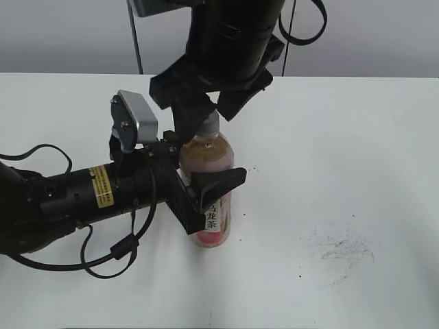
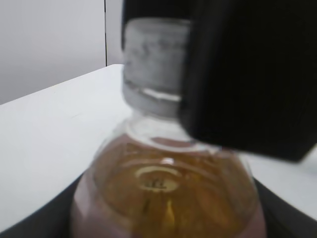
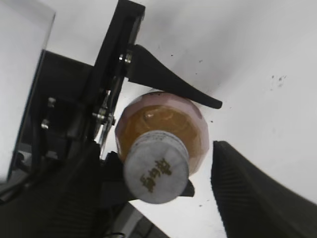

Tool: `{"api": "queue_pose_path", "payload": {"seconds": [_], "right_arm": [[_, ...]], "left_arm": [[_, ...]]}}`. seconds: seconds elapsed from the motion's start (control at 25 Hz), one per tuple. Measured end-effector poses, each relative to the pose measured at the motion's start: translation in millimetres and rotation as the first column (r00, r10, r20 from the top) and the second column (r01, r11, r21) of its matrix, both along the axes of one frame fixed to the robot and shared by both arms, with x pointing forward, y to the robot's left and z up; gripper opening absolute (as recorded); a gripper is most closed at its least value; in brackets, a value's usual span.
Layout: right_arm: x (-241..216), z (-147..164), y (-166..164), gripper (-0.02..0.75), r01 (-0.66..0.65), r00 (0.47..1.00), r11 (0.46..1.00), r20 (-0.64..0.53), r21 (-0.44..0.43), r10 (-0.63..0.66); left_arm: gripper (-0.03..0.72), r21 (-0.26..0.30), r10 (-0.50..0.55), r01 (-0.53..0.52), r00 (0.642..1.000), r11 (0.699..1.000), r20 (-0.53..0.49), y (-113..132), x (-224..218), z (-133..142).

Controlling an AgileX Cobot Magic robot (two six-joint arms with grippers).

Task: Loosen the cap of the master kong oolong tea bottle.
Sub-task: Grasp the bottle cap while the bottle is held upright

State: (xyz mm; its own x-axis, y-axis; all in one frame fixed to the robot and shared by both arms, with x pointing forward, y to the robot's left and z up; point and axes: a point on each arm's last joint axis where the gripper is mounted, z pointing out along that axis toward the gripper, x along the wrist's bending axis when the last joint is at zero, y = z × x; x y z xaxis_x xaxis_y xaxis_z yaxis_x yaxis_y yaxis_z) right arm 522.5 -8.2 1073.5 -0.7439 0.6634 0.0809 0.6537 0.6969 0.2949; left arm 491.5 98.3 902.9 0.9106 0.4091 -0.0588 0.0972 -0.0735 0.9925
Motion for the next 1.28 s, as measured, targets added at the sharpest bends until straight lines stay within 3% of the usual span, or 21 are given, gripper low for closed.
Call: {"api": "queue_pose_path", "payload": {"seconds": [0.16, 0.48, 0.6, 0.68, 0.8, 0.92, 0.96, 1.12, 1.2, 1.28], "right_arm": [[-0.3, 0.1, 0.3, 0.432, 0.137, 0.990, 0.990, -0.045, 0.021, -0.136], [-0.5, 0.0, 0.3, 0.280, 0.146, 0.988, 0.989, -0.050, 0.021, -0.145], [-0.5, 0.0, 0.3, 0.280, 0.044, 0.999, 0.999, -0.018, 0.009, -0.043], [-0.5, 0.0, 0.3, 0.279, -0.090, 0.996, 0.996, 0.020, -0.011, 0.090], [-0.5, 0.0, 0.3, 0.276, -0.348, 0.932, 0.935, 0.087, -0.065, 0.353], [-0.5, 0.0, 0.3, 0.277, -0.622, 0.754, 0.768, 0.145, -0.152, 0.640], [-0.5, 0.0, 0.3, 0.277, -0.705, 0.665, 0.684, 0.158, -0.188, 0.730], [-0.7, 0.4, 0.1, 0.277, -0.897, 0.256, 0.298, 0.165, -0.326, 0.952], [-0.8, 0.6, 0.0, 0.279, -0.916, 0.003, 0.059, 0.139, -0.397, 0.990], [-1.1, 0.9, 0.1, 0.279, -0.885, -0.201, -0.132, 0.110, -0.446, 0.974]], "left_arm": [[0.445, 0.000, 0.000, 0.000, 1.000, 1.000, 0.000, 0.0, 0.0, 0.0], [0.445, 0.000, 0.000, 0.000, 1.000, 1.000, 0.000, 0.0, 0.0, 0.0], [0.445, 0.000, 0.000, 0.000, 1.000, 1.000, 0.000, 0.0, 0.0, 0.0], [0.445, 0.000, 0.000, 0.000, 1.000, 1.000, 0.000, 0.0, 0.0, 0.0], [0.445, 0.000, -0.001, 0.001, 1.000, 1.000, 0.000, 0.0, -0.1, 0.0], [0.445, 0.000, -0.003, 0.003, 1.000, 1.000, 0.001, -0.1, -0.2, 0.0], [0.445, 0.001, -0.005, 0.005, 1.000, 1.000, 0.002, -0.2, -0.4, 0.0], [0.445, 0.004, -0.010, 0.010, 1.000, 1.000, 0.006, -0.3, -0.7, -0.1], [0.445, 0.005, -0.011, 0.011, 1.000, 1.000, 0.009, -0.4, -0.8, -0.1], [0.445, 0.005, -0.011, 0.011, 1.000, 1.000, 0.009, -0.4, -0.8, -0.1]]}}
